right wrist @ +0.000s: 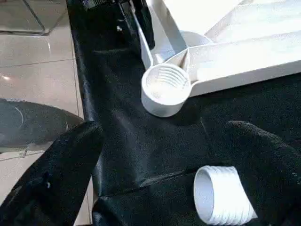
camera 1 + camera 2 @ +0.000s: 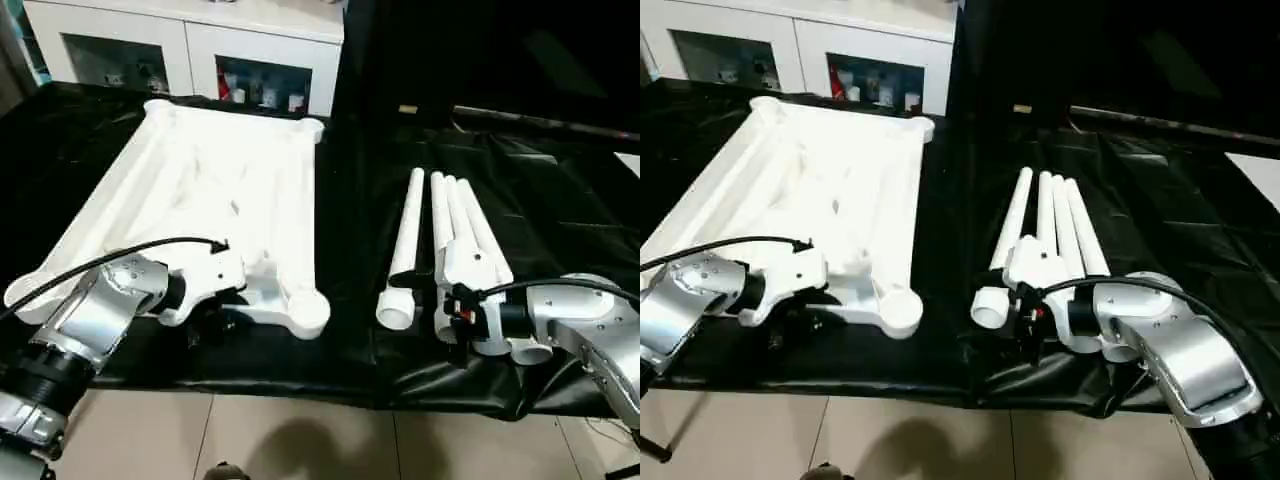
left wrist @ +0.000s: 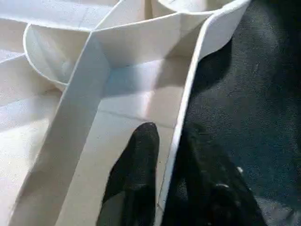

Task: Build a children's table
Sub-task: Rotate table base

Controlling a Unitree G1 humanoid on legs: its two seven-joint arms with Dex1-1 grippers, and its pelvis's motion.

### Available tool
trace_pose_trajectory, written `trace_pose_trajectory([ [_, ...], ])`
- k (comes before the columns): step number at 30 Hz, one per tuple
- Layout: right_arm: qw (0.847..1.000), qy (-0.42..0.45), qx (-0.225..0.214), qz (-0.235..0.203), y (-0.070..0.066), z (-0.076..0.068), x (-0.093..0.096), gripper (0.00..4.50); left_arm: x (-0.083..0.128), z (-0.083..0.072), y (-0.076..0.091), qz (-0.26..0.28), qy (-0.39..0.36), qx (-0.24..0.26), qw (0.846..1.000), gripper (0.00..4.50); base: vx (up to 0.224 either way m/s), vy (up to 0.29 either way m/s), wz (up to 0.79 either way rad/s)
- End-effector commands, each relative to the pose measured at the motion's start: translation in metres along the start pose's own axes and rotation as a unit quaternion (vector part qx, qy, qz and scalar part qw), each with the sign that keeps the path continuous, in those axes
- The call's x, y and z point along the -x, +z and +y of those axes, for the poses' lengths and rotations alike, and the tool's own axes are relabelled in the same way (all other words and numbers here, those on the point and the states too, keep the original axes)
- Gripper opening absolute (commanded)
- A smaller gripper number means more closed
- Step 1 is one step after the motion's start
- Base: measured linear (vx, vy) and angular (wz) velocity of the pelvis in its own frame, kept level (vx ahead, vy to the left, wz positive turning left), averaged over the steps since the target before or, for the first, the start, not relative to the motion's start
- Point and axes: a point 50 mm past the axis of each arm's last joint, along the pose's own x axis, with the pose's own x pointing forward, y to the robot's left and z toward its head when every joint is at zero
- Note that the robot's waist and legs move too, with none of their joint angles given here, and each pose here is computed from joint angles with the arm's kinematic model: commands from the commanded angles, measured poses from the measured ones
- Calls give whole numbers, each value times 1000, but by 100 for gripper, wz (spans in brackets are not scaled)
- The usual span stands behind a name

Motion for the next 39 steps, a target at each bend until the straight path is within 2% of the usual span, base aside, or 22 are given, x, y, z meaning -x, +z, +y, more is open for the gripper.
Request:
trace_pose_trajectory([
  [1, 1000, -8, -3, 10, -4, -2, 1, 450, 6, 6, 5, -19, 29, 3, 999, 69, 0, 0, 0],
  [7, 1000, -15, -1, 10, -4, -4, 0, 450, 10, 13, 0, -22, 64, -13, 998, 32, 0, 0, 0],
  [14, 1000, -21, 2, 9, -4, -5, -1, 450, 21, 19, -9, -7, 91, -3, 996, 2, 0, 0, 0],
  [18, 1000, -30, -5, 2, -4, -5, -1, 450, 27, 22, -16, -3, 105, 5, 994, 2, 0, 0, 0],
  [27, 999, -44, -6, 1, -4, -4, 1, 450, 34, 25, -24, -20, 118, -15, 993, 2, 0, 0, 0],
  [29, 999, -51, -7, -5, -3, -6, 1, 450, 36, 29, -23, -34, 135, -26, 990, 50, 0, 0, 0],
  [35, 998, -52, -8, -14, 2, -9, 1, 450, 48, 34, -20, -82, 146, -14, 986, 95, 0, 0, 0],
  [38, 998, -52, -9, -16, 2, -9, 2, 450, 56, 33, -20, -86, 149, -8, 985, 104, 0, 0, 0],
  [39, 998, -52, -9, -16, 2, -9, 2, 450, 56, 33, -20, -86, 149, -8, 985, 129, 0, 0, 0],
])
